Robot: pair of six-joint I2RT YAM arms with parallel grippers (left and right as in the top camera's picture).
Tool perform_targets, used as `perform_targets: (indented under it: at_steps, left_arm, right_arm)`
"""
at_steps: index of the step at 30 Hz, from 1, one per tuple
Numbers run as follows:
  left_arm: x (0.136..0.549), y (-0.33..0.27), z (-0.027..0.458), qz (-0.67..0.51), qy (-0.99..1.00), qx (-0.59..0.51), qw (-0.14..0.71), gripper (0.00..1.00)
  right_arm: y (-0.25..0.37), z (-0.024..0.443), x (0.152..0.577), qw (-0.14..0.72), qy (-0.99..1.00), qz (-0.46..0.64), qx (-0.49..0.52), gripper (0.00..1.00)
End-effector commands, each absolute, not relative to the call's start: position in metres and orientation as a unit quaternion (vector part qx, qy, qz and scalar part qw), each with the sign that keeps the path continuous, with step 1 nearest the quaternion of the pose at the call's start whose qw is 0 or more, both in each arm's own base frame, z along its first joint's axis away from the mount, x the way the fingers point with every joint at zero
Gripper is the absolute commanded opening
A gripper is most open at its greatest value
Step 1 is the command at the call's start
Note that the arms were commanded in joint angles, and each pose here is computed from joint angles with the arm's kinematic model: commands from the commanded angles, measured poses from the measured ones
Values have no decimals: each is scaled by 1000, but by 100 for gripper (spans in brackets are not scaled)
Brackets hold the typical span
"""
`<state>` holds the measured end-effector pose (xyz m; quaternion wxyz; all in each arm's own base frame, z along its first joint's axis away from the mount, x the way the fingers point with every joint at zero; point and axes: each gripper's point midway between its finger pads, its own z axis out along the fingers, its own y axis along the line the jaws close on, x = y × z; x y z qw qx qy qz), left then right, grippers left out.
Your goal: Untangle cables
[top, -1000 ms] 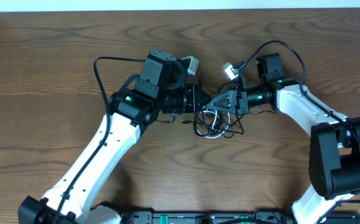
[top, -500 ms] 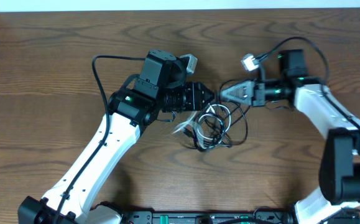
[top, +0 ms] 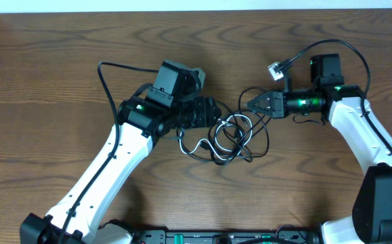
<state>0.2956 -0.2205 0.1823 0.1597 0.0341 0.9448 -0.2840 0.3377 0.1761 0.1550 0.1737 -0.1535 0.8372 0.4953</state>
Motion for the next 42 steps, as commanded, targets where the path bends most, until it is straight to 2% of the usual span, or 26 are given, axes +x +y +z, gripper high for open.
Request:
perform_targets:
  at_steps: [1, 7, 12, 26, 37, 42]
  left_arm:
    - [294, -205, 156, -227, 964, 39, 135, 64]
    - [288, -205, 118, -210, 975, -31, 57, 65]
    - [277, -218, 100, -234, 971, -42, -1, 65]
    - [261, -234, 54, -225, 969, -57, -89, 65]
    - [262, -228, 38, -187, 978, -57, -78, 64]
    - [277, -232, 38, -191, 979, -56, -45, 55]
  right_arm:
    - [165, 142, 345, 180, 868, 442, -140, 6]
    - [142, 129, 354, 181, 894, 397, -100, 26]
    - [128, 121, 354, 175, 906, 376, -80, 36]
    - [121, 114, 353, 167, 918, 354, -71, 40]
    - [122, 114, 352, 166, 918, 354, -72, 41]
    - [122, 114, 352, 165, 918, 354, -71, 41]
